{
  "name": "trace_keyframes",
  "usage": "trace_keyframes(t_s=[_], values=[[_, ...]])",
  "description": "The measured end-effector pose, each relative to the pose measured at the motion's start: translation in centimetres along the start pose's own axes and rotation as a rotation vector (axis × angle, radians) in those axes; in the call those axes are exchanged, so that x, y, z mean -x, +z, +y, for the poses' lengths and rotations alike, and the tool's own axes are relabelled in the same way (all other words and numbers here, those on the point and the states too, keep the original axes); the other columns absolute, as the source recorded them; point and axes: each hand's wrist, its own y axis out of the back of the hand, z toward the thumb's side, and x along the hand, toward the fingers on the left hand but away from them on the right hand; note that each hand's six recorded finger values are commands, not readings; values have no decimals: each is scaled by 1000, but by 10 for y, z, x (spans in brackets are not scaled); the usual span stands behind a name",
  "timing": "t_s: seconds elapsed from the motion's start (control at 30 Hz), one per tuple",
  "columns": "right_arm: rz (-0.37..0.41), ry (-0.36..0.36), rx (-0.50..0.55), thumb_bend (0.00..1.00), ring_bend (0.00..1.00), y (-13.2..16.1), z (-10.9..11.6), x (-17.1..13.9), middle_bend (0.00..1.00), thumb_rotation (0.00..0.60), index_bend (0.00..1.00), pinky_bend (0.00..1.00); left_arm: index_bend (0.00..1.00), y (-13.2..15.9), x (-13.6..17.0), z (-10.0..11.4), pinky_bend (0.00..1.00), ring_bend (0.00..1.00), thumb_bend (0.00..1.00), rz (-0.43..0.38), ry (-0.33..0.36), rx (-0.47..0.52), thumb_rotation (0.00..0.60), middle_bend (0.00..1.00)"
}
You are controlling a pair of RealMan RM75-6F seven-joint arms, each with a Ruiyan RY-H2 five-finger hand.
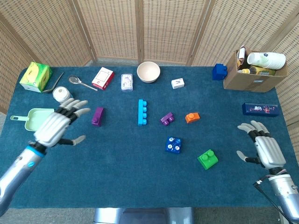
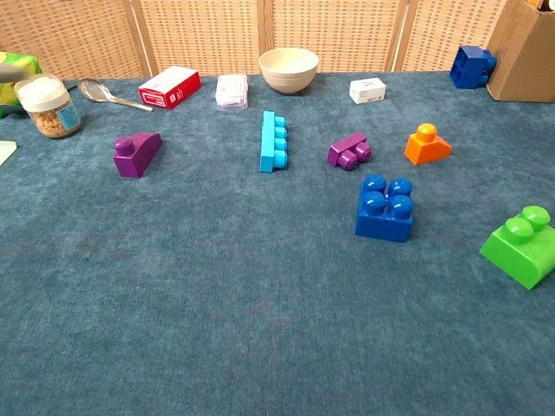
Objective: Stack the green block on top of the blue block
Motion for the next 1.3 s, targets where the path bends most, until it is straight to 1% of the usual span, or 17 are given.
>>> trace_keyframes(t_s=[0.17,0.27,0.37,0.47,0.63,0.9,1.03,1.2,1.3], values=[[46,61,-12,234,24,11,-15,11,183,555,174,0,173,-28,50,9,0,0,337,123,31,-2,498,64],[64,94,-13,223,22,16,-27,15,182,554,174,0,179,-37,72,14,0,0,336,174,41,-9,489,67],[72,122,-21,210,21,19,-37,17,181,554,173,0,194,-43,87,18,0,0,336,208,46,-9,491,69],[83,152,-33,197,20,23,-48,19,180,548,173,0,202,-46,98,16,0,0,336,230,45,6,494,70],[102,181,-61,196,20,29,-58,19,180,552,174,0,206,-48,105,11,0,0,336,239,35,23,491,70],[125,233,-98,194,6,29,-73,16,178,550,174,0,207,-46,104,8,0,0,336,223,31,35,490,69],[140,249,-119,193,4,27,-80,15,178,553,173,0,207,-44,103,9,0,0,336,215,34,33,495,68],[170,263,-150,192,4,26,-89,14,179,550,173,0,207,-43,104,14,0,0,336,217,48,36,487,68],[190,265,-163,193,4,26,-93,15,179,553,175,0,207,-43,105,14,0,0,337,220,51,41,494,68]])
